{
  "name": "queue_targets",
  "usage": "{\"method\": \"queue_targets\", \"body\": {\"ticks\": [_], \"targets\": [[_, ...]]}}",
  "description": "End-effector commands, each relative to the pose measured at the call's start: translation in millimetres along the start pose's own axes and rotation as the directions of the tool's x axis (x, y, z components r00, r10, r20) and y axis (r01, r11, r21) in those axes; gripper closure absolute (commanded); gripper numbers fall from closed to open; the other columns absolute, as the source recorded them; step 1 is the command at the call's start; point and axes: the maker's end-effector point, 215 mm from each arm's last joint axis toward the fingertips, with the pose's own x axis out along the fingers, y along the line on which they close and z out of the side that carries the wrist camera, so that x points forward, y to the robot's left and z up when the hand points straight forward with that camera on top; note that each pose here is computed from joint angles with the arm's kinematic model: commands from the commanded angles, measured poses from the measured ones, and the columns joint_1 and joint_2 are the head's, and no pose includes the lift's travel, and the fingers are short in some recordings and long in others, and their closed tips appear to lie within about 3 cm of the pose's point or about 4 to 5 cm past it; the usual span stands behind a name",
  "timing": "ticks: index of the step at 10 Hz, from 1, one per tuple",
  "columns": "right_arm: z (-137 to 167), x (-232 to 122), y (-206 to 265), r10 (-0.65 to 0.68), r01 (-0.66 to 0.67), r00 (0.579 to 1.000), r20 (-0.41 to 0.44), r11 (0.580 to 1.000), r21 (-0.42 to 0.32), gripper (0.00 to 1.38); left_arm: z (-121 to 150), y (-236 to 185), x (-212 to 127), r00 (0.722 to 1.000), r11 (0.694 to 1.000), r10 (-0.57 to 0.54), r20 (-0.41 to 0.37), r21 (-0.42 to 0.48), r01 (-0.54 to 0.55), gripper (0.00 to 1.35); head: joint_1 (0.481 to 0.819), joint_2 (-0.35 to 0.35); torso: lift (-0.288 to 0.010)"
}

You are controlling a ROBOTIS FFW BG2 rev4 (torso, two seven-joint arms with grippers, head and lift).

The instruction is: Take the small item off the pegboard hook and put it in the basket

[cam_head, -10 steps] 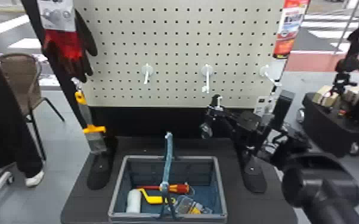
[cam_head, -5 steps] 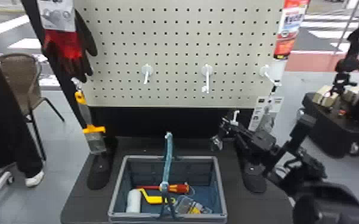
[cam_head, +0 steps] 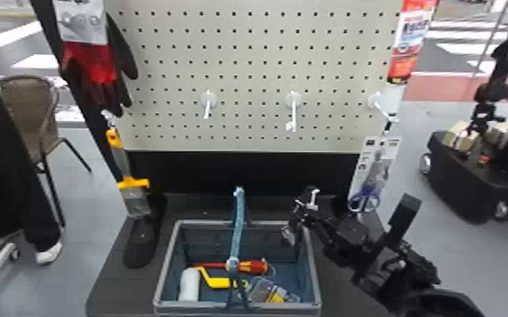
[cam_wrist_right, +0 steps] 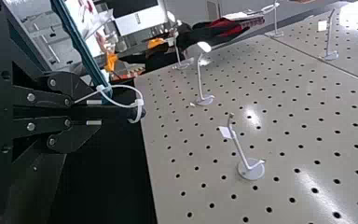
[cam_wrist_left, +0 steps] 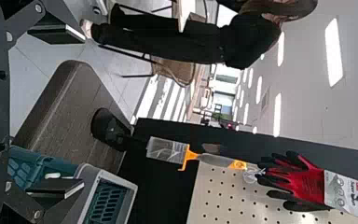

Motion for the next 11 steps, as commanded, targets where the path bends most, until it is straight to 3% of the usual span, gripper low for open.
{"method": "queue_targets", "body": {"ticks": [1,7,8,10,11], "targets": [[-14,7,12,0.026,-0.026,1.0,-0.011,0.999,0.034,1.24,-1,0,0,1.0,1.0,-0.002,-0.001,0.001,0.002,0.21,0.549,0.0,-0.1],[-59,16,34,0.077,-0.069,0.995,-0.068,0.991,0.119,1.24,-5,-1,-1,1.0,1.0,-0.002,-0.01,0.001,0.002,0.21,0.549,0.0,-0.1],[-63,15,34,0.077,-0.068,0.994,-0.073,0.99,0.124,1.19,-5,-2,-1,1.0,1.0,-0.003,-0.01,0.0,0.003,0.21,0.549,0.0,-0.1],[-59,16,32,0.077,-0.069,0.995,-0.068,0.991,0.116,0.29,-4,-2,-1,1.0,1.0,-0.003,-0.009,0.0,0.003,0.21,0.549,0.0,-0.1],[-56,18,32,0.08,-0.072,0.995,-0.064,0.992,0.108,0.05,-4,-2,-1,1.0,1.0,-0.003,-0.009,0.0,0.003,0.21,0.549,0.0,-0.1]]}}
